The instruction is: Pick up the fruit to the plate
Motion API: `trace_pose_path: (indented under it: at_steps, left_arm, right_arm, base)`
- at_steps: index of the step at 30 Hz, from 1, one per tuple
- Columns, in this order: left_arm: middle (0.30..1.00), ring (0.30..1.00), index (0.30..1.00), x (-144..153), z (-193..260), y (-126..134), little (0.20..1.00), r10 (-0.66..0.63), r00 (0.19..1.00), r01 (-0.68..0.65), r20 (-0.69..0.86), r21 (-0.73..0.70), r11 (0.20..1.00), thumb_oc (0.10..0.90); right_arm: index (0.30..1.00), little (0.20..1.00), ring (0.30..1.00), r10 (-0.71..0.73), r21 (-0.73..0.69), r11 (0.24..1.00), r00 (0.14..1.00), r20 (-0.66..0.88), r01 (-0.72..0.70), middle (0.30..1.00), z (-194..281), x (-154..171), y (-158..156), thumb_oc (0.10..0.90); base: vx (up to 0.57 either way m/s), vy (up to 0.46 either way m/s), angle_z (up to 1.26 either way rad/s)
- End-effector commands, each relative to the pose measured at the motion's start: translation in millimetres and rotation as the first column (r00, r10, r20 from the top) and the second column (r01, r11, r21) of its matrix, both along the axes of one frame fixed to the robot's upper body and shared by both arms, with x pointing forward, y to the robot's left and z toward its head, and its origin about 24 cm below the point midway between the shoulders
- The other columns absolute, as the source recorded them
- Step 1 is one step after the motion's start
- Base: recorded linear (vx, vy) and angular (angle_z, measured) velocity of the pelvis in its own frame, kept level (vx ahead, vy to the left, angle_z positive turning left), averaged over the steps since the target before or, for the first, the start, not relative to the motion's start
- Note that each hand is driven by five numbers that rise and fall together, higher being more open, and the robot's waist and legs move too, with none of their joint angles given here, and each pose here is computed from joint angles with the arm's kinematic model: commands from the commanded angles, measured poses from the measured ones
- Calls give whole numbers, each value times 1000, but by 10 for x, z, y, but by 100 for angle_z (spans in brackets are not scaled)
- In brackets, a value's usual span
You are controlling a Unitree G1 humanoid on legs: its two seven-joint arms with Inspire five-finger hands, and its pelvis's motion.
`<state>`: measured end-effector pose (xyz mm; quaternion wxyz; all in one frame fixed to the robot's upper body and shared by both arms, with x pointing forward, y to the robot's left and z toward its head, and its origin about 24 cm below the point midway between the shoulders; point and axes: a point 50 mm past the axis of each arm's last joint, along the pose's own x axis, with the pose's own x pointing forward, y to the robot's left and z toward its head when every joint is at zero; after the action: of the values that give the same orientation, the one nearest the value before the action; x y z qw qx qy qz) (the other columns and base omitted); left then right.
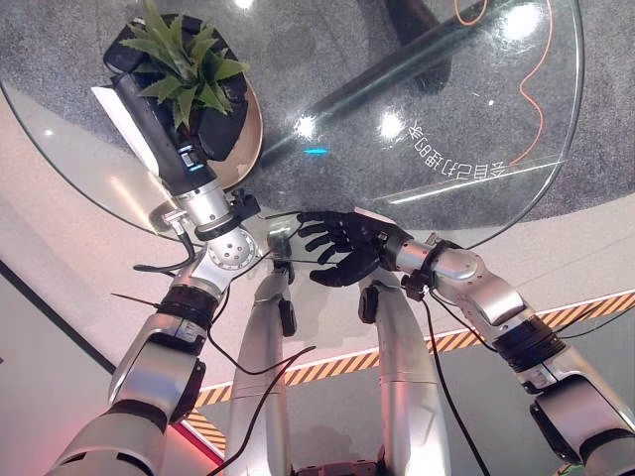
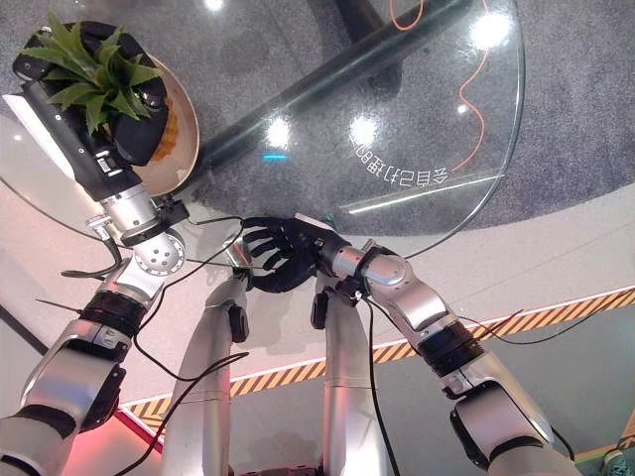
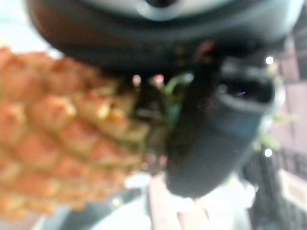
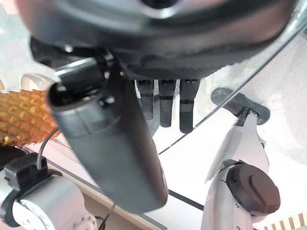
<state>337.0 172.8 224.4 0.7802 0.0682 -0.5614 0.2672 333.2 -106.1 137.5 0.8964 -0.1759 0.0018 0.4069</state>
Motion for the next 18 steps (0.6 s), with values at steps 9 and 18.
trace_pose_path:
  at_steps: [9,18]
  left_arm:
    - [900,900,900,-101,287,1,900,-12,984,18,177,-36,999,800]
    - [900,900,900,-112,257,6,900,-11,986,19,164,-45,999,800]
  right_arm:
    - [900,900,900,98,28,995,995,-9,-98,900,-74,-187,162,800]
    - [900,900,900,98,38,994,995,-7,-98,900,-63,-203,171,800]
  base:
    - [0,0,0]
    - [0,0,0]
